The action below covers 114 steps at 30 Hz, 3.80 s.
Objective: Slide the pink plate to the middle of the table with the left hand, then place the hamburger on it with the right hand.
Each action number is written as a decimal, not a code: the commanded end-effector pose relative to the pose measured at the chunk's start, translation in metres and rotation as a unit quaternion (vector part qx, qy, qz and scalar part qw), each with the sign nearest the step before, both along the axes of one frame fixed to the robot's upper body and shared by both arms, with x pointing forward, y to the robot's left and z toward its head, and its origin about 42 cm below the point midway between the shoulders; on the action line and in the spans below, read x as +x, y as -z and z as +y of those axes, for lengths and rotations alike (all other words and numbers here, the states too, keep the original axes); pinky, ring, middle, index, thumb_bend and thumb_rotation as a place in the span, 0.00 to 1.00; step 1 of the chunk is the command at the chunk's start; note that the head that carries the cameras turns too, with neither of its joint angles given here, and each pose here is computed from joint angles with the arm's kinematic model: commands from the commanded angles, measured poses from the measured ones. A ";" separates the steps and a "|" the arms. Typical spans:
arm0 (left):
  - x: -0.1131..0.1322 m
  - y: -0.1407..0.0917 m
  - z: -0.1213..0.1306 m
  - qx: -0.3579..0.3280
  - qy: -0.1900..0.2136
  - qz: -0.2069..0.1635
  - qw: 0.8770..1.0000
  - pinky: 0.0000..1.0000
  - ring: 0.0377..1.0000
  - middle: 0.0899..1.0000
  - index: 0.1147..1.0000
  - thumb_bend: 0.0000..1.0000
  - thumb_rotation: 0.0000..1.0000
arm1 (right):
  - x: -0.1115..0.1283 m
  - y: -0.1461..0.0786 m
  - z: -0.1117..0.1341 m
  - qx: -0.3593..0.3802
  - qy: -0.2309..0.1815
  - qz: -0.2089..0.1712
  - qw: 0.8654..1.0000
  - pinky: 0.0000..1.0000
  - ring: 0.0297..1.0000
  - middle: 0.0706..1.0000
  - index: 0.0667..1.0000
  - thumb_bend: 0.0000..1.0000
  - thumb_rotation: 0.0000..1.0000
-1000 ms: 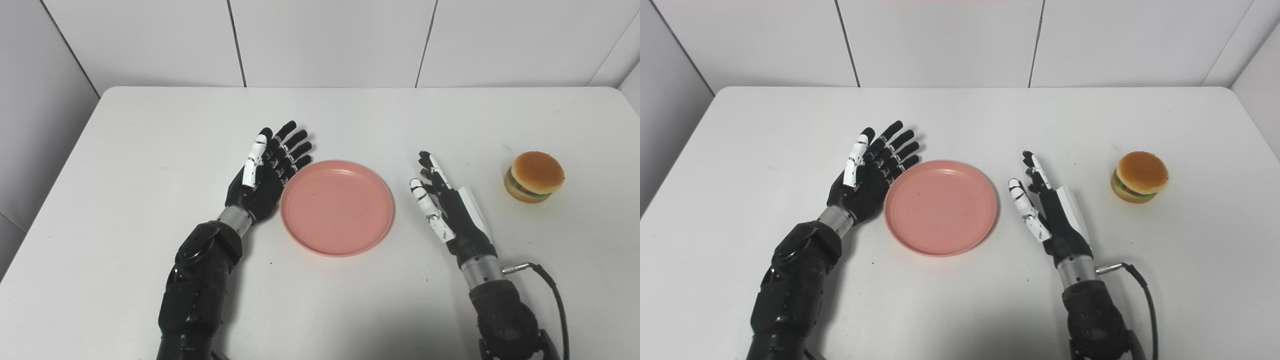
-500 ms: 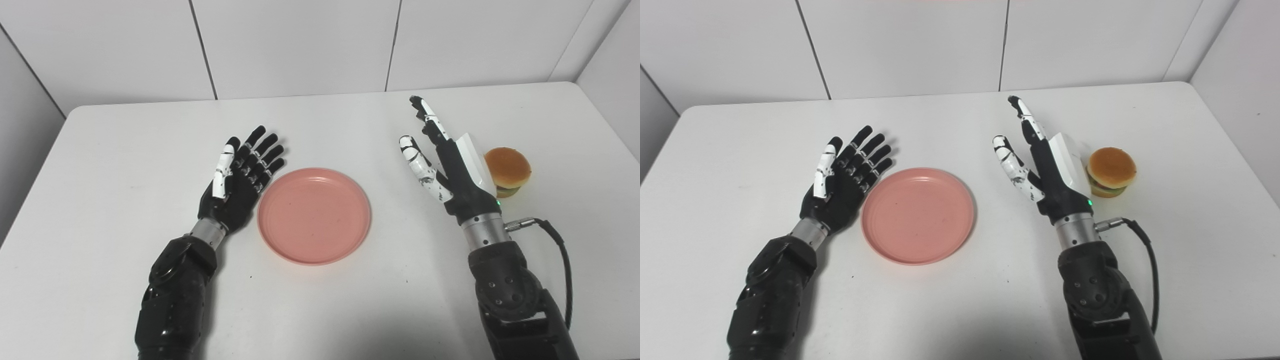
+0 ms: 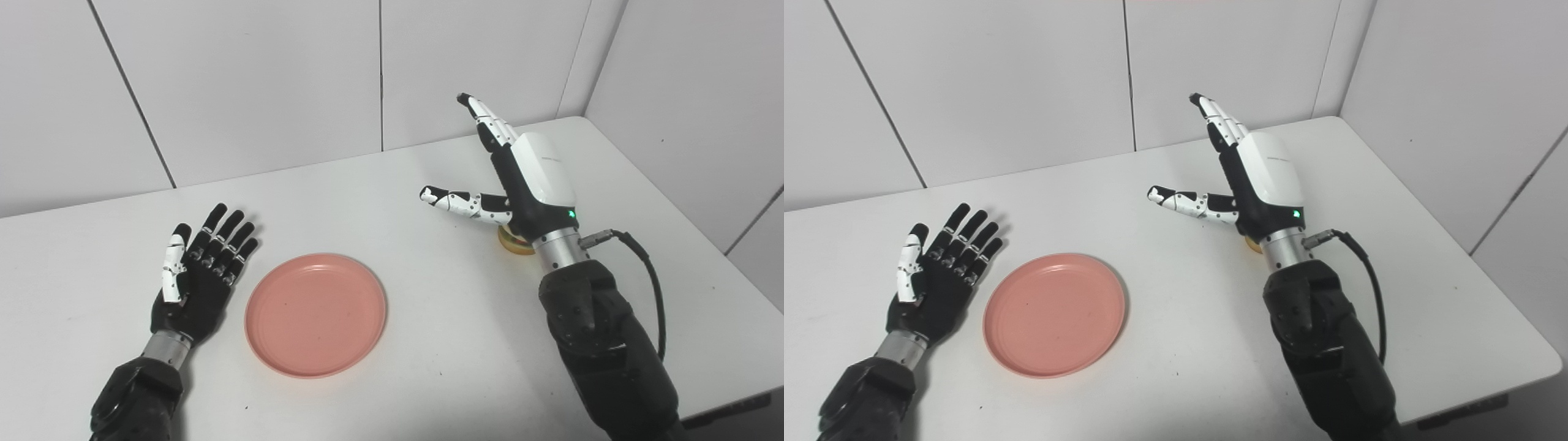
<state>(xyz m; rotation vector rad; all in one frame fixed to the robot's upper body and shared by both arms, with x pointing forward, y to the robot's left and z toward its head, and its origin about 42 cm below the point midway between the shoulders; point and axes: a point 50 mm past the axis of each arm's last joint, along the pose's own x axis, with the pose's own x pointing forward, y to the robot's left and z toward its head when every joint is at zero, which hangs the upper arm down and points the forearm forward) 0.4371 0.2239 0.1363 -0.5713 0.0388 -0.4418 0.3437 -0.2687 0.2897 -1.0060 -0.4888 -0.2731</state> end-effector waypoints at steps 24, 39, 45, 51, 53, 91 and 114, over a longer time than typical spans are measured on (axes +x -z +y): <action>-0.020 0.047 0.027 0.037 -0.027 0.112 0.993 0.95 0.92 0.92 0.92 0.38 1.00 | 0.003 -0.007 -0.059 -0.048 0.171 0.065 0.982 0.78 0.91 0.96 0.98 0.96 0.72; -0.020 0.043 0.030 0.041 -0.027 0.110 0.993 0.94 0.91 0.91 0.91 0.38 1.00 | 0.014 0.027 -0.072 -0.026 0.183 0.135 0.973 0.81 0.93 0.96 1.00 1.00 0.75; -0.020 0.043 0.032 0.043 -0.026 0.108 0.993 0.93 0.90 0.91 0.90 0.39 1.00 | 0.018 0.038 -0.072 -0.010 0.171 0.149 0.974 0.82 0.94 0.97 1.00 1.00 0.74; -0.020 0.041 0.032 0.040 -0.022 0.106 0.993 0.94 0.91 0.92 0.91 0.39 1.00 | 0.023 0.049 -0.067 0.000 0.165 0.163 0.973 0.82 0.93 0.96 0.98 1.00 0.72; -0.021 0.040 0.032 0.040 -0.023 0.107 0.993 0.94 0.91 0.91 0.91 0.39 1.00 | 0.024 0.051 -0.065 0.003 0.162 0.168 0.972 0.82 0.93 0.96 0.98 1.00 0.72; -0.022 0.036 0.031 0.039 -0.015 0.100 0.994 0.93 0.90 0.91 0.91 0.39 1.00 | 0.035 0.068 -0.076 -0.005 0.200 0.189 0.961 0.49 0.61 0.68 0.74 0.79 0.39; -0.023 0.037 0.024 0.038 -0.013 0.095 0.995 0.92 0.90 0.91 0.91 0.39 1.00 | 0.034 0.063 -0.079 0.066 0.162 0.163 0.971 0.33 0.39 0.41 0.45 0.50 0.14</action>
